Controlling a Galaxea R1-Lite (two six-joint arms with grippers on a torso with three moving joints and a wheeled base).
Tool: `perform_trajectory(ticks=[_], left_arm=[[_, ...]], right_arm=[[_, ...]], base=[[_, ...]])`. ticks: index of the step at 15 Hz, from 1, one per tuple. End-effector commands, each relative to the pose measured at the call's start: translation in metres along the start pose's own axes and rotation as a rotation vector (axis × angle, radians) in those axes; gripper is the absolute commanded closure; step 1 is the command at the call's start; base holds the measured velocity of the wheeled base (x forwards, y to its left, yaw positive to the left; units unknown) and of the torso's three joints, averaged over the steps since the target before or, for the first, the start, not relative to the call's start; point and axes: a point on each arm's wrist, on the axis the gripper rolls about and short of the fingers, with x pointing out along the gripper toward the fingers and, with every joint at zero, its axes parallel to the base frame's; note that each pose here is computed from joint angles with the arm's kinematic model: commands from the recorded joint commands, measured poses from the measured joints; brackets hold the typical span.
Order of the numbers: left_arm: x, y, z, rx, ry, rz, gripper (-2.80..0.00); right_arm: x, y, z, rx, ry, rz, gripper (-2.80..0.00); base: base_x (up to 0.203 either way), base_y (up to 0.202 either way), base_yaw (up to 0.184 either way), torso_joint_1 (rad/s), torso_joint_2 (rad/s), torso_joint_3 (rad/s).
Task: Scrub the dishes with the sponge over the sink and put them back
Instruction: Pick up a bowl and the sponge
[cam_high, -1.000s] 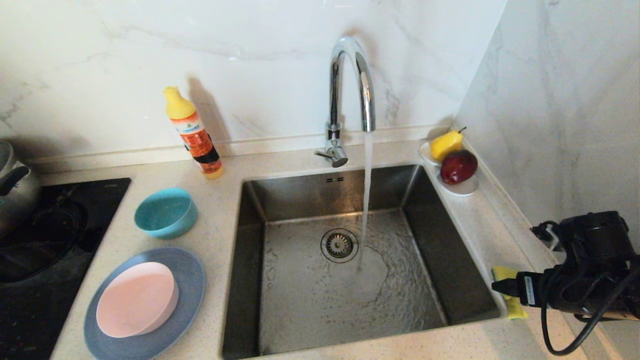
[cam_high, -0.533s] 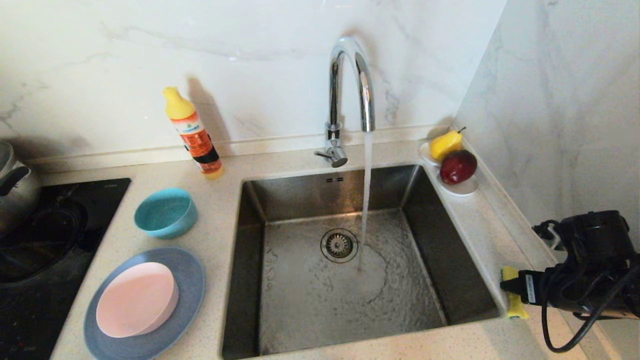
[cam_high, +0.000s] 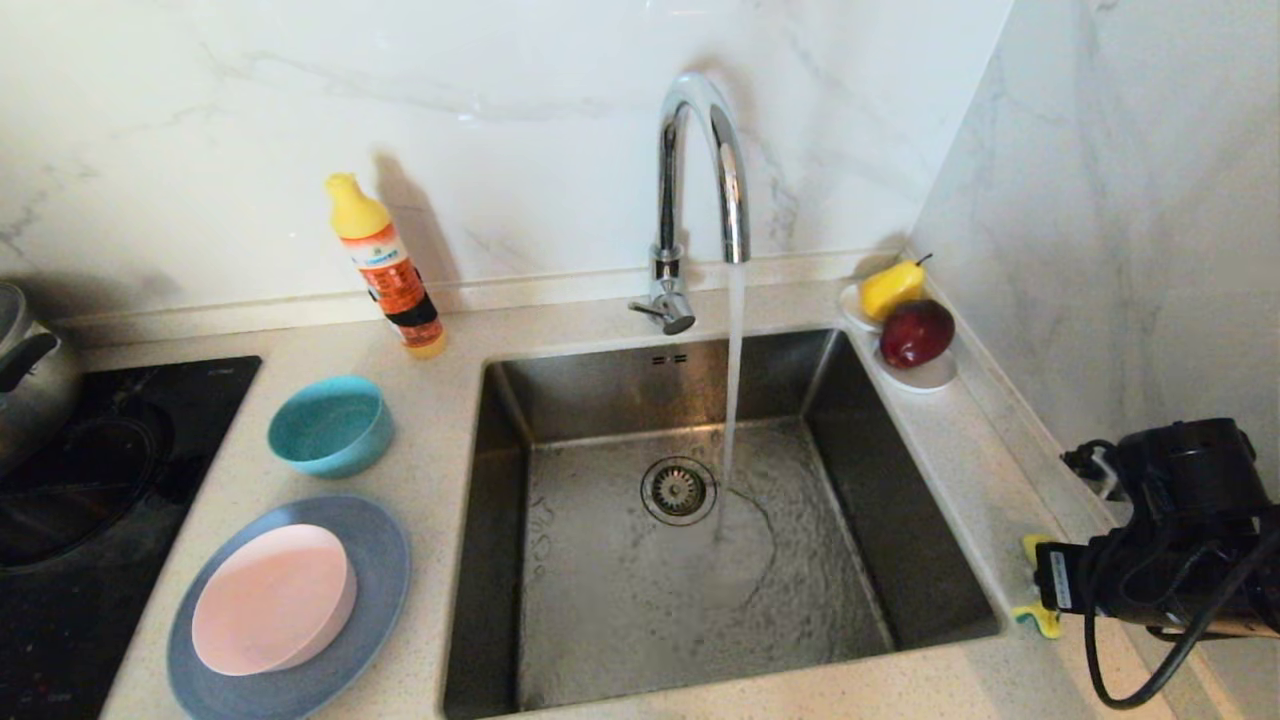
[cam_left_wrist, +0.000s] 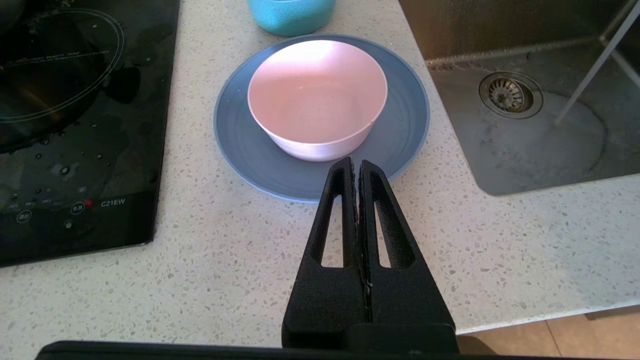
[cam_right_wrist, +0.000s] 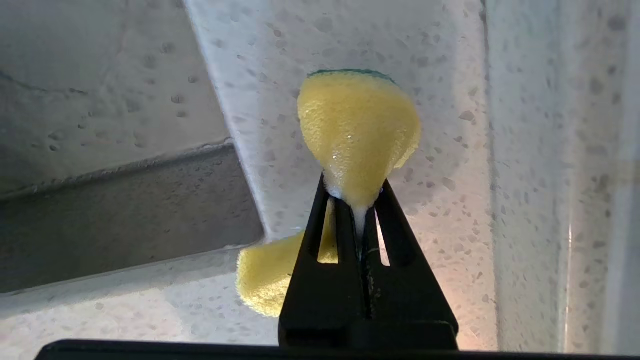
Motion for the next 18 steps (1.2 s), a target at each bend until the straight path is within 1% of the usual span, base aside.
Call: perform_trajectory(ticks=[1,3,7,10,11,13,15,18], left_arm=[[0.0,0.0,0.0,0.0,0.001,-0.001,0.0],[0.0,0.0,0.0,0.0,0.001,0.0,0.0],[0.0,0.0,0.0,0.0,0.001,0.0,0.0],[0.0,0.0,0.0,0.0,0.0,0.0,0.0],[0.0,0.0,0.0,0.0,0.001,0.0,0.0],[0.0,0.0,0.0,0.0,0.001,0.0,0.0],[0.0,0.0,0.0,0.0,0.001,0.0,0.0],[0.0,0.0,0.0,0.0,0.001,0.0,0.0]], right_arm=[[-0.004,0.001,0.005,-0.006,-0.023,0.007,0.0],[-0.005,0.002,0.009,-0.03,-0.035,0.006,0.0],[-0.002,0.0,0.01,-0.194,-0.037,-0.003,0.0],[-0.003,-0.004,0.009,-0.288,-0.043,0.002,0.0],[-0.002,-0.005,0.012,-0.31,-0.065,0.002,0.0],[0.0,-0.009,0.012,-0.345,-0.077,-0.005,0.0],[0.003,-0.009,0.01,-0.383,-0.07,0.008,0.0],[0.013,-0.009,0.008,-0.42,-0.069,0.01,0.0]], base=[[0.0,0.0,0.0,0.0,0.0,0.0],[0.0,0.0,0.0,0.0,0.0,0.0],[0.0,0.0,0.0,0.0,0.0,0.0],[0.0,0.0,0.0,0.0,0.0,0.0],[0.0,0.0,0.0,0.0,0.0,0.0],[0.0,0.0,0.0,0.0,0.0,0.0],[0.0,0.0,0.0,0.0,0.0,0.0],[0.0,0.0,0.0,0.0,0.0,0.0]])
